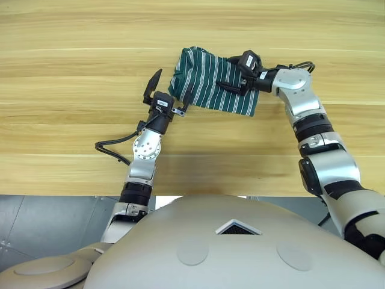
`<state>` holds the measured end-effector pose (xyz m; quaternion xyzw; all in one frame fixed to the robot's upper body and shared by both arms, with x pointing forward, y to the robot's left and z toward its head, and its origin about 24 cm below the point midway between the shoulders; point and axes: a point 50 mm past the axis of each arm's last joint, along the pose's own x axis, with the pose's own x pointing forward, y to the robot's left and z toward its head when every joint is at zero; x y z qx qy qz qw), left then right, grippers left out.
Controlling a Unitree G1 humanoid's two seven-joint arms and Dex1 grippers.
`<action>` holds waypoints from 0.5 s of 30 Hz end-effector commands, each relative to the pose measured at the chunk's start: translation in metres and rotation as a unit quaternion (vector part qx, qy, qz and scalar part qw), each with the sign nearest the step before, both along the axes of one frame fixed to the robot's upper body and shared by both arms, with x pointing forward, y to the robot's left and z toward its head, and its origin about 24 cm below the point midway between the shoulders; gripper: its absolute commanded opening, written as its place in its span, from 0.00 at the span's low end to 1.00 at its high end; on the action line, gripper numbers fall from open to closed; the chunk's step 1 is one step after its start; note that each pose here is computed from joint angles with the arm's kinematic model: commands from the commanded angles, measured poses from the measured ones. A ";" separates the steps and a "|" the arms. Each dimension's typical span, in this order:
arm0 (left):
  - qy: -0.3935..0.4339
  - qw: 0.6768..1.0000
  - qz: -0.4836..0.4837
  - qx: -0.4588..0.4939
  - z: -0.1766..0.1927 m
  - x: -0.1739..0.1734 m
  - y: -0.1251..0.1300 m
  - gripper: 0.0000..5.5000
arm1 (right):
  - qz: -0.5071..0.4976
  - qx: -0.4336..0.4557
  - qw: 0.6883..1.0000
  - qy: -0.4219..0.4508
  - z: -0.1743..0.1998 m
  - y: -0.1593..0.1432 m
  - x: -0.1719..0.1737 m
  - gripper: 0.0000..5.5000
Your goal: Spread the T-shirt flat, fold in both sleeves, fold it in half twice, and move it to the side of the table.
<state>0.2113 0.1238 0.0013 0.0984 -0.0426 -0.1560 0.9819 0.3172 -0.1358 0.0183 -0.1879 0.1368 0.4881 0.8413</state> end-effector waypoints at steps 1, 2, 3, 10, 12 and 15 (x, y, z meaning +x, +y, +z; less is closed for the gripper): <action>0.002 1.000 0.012 0.004 0.000 0.002 0.006 0.78 | -0.013 -0.026 0.999 0.029 -0.016 -0.013 -0.005 0.69; 0.001 1.000 0.015 0.004 0.000 0.002 0.007 0.78 | -0.023 -0.029 0.999 0.036 -0.019 -0.018 -0.005 0.69; 0.000 1.000 0.019 0.004 0.000 0.002 0.009 0.78 | -0.050 -0.033 0.997 0.044 -0.024 -0.026 -0.005 0.69; -0.053 0.994 0.090 -0.024 0.017 0.004 0.036 0.78 | -0.526 -0.098 0.841 0.079 -0.046 -0.195 -0.051 0.69; -0.064 0.990 0.122 -0.033 0.020 0.007 0.050 0.78 | -0.627 -0.126 0.765 0.075 -0.046 -0.234 -0.082 0.69; -0.067 0.987 0.143 -0.036 0.019 0.010 0.060 0.78 | -0.704 -0.135 0.693 0.071 -0.046 -0.259 -0.108 0.69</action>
